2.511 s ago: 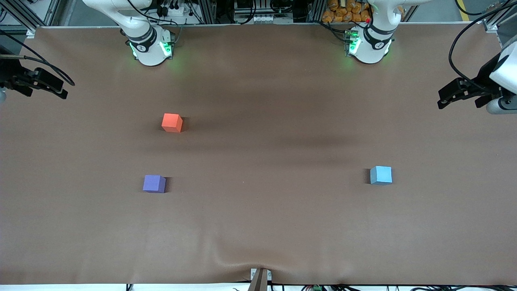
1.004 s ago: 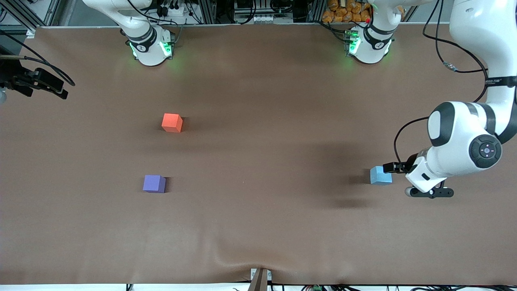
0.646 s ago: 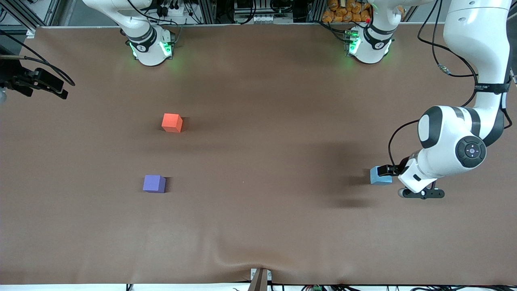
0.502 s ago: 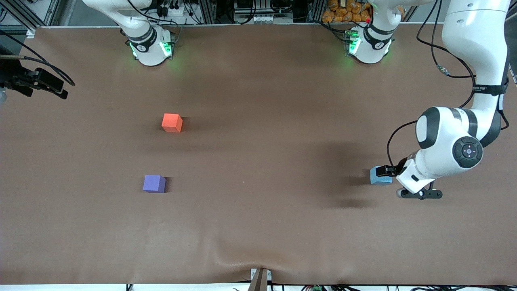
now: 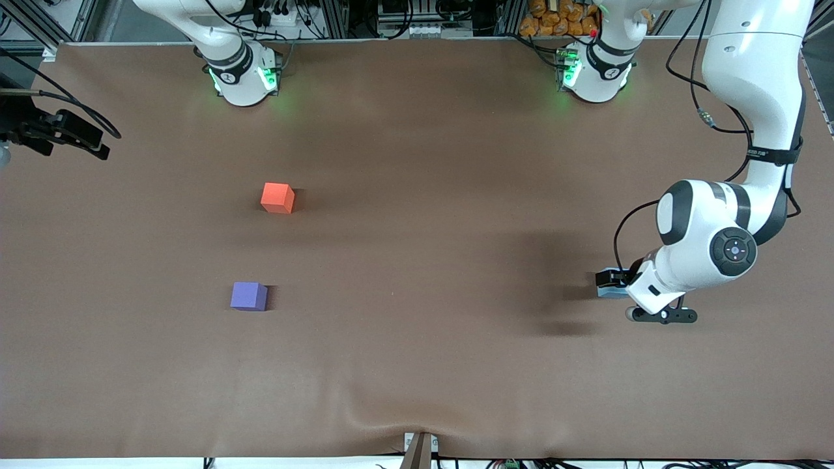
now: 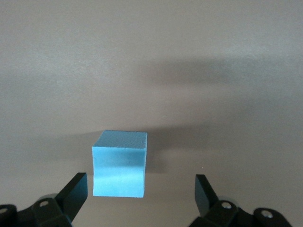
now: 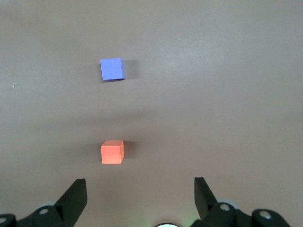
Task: Place blue block between orange and purple blocks
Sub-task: 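Close the left gripper on the light-blue cube and lift it, then carry the blue cube with the left gripper to mid-table, set down, then open the left gripper and withdraw while the right gripper reaches the cube, then lower the right gripper and close it on the light-blue cube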
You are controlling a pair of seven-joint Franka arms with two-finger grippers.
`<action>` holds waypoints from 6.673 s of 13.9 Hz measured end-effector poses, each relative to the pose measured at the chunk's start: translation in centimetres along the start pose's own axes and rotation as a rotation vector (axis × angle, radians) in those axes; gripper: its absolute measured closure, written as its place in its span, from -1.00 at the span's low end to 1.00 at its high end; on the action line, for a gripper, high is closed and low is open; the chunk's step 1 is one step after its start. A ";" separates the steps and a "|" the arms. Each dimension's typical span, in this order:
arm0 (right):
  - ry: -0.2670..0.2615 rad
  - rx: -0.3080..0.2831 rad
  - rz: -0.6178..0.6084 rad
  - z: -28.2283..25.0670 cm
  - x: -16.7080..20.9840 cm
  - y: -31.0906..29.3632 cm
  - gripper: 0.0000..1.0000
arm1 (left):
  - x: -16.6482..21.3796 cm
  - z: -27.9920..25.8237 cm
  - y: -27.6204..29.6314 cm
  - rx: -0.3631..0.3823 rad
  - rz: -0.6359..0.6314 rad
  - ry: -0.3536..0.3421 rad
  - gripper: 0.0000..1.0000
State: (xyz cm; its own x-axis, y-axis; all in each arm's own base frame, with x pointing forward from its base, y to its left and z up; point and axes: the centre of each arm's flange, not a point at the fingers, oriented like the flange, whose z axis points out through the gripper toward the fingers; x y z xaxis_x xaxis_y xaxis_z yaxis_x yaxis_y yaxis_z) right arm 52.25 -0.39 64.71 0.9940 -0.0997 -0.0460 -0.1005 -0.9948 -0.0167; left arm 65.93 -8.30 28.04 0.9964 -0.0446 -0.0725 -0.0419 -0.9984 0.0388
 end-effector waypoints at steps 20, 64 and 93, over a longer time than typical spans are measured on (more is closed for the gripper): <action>0.000 0.000 0.000 0.0 0.0 0.0 -1.00 | -1.2 8.1 -3.4 0.049 -0.005 -0.036 -0.81; 0.017 0.056 -0.025 0.3 0.6 -1.8 -1.00 | -4.6 -20.4 27.6 -0.046 -0.225 0.058 -1.00; -0.043 0.201 -0.144 37.8 0.0 -45.0 -1.00 | -11.0 -33.5 -1.4 0.068 -0.222 0.097 -1.00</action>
State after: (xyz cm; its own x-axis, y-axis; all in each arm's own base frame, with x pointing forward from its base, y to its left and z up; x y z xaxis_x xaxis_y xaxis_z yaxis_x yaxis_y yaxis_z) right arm 55.16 45.17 27.72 0.9963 0.0482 -0.0707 0.0312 -0.9740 -0.2242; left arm 57.53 -5.25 62.14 0.9839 0.1768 0.0247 0.1776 -0.9835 -0.0343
